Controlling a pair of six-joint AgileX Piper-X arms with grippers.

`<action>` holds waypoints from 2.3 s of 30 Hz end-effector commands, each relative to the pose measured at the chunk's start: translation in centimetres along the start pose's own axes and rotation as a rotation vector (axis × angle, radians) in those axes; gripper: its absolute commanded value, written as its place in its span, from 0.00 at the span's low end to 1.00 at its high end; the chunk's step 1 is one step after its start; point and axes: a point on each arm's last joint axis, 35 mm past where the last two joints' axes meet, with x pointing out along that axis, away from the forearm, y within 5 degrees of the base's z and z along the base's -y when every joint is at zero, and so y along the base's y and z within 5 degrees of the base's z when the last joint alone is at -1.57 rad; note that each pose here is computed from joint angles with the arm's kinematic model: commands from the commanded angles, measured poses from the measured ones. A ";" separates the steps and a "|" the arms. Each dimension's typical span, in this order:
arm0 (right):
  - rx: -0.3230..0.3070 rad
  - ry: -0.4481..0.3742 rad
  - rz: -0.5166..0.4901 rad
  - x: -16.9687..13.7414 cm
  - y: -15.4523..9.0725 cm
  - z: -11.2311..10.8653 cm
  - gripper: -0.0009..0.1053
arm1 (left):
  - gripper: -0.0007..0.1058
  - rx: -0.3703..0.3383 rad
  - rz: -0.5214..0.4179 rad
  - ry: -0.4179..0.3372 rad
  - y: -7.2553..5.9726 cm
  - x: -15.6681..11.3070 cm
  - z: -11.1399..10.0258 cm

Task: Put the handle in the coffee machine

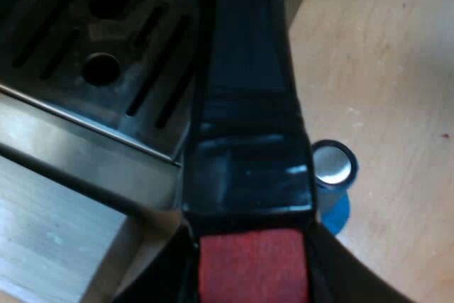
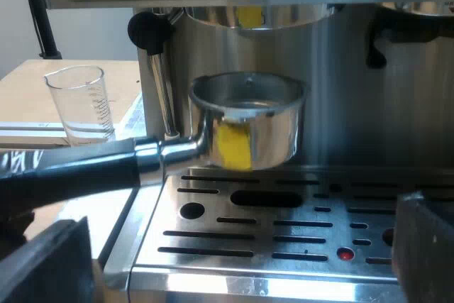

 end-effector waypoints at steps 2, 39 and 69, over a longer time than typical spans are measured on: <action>-0.001 -0.006 -0.014 0.0 -0.1 0.2 0.82 | 0.01 0.028 -0.014 -0.075 0.3 -0.4 1.1; 0.003 0.001 -0.032 0.7 -0.4 0.2 0.82 | 0.01 0.048 0.057 -0.117 1.9 0.6 3.8; 0.004 0.001 -0.032 0.7 -0.4 0.2 0.82 | 0.01 0.062 -0.035 -0.175 1.4 -0.4 5.3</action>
